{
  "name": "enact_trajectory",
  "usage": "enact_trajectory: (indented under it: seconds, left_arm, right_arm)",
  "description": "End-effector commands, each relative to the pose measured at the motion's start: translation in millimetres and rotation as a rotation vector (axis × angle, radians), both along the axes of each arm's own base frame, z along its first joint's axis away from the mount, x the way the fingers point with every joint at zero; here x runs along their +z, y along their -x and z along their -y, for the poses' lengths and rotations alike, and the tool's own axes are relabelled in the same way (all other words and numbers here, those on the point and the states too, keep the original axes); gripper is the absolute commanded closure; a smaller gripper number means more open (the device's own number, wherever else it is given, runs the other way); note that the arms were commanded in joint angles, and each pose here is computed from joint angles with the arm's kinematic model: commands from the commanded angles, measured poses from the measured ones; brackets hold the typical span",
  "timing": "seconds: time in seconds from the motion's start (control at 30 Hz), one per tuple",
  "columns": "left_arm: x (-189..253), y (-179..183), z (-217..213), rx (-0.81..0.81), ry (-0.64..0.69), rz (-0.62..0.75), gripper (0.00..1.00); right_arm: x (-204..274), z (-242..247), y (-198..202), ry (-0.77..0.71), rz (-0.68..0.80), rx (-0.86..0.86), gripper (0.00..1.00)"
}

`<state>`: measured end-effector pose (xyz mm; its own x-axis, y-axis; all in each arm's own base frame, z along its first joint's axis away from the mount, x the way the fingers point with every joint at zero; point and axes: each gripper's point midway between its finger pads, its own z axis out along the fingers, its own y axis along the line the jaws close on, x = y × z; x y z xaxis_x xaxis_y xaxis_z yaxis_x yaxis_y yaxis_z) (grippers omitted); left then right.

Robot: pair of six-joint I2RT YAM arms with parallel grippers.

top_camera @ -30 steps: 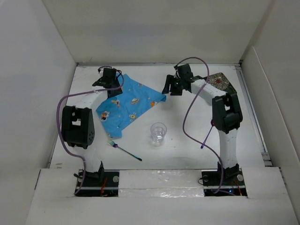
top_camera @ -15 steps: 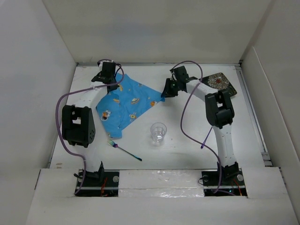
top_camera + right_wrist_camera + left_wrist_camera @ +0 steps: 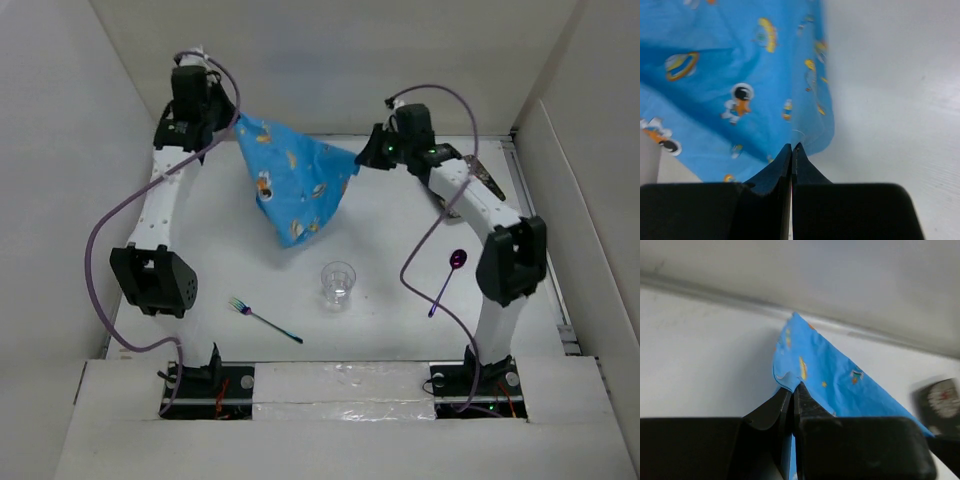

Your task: Set the dinner table for one person

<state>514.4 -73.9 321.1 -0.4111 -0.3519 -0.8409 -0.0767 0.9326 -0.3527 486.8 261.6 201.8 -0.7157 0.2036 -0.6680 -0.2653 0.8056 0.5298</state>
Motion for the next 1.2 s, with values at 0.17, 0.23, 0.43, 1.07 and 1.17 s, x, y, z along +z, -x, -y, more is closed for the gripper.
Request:
enact_trajectory:
  seconds: [0.17,0.23,0.43,1.07,1.17]
  left_arm:
    - [162,11,-40,-0.243,0.428,0.384,1.00]
    - [154,2,-50,-0.283,0.478,0.400,1.00]
    - [18,-29,-73,-0.331,0.623,0.236,1.00]
    - [-151,77,56,-0.217,-0.214,-0.298,1.00]
    - [-186,121,104,-0.350,-0.337,-0.398,0.83]
  right_arm:
    - [210,68,56,0.056,0.468,-0.155,1.00]
    - [208,76,66,0.103,0.465,-0.167,1.00]
    - [121,93,97,0.183,0.353,-0.195,1.00]
    - [-88,97,51,0.359,-0.131,-0.282,1.00]
    - [-92,110,45,0.332,-0.147,-0.316,1.00]
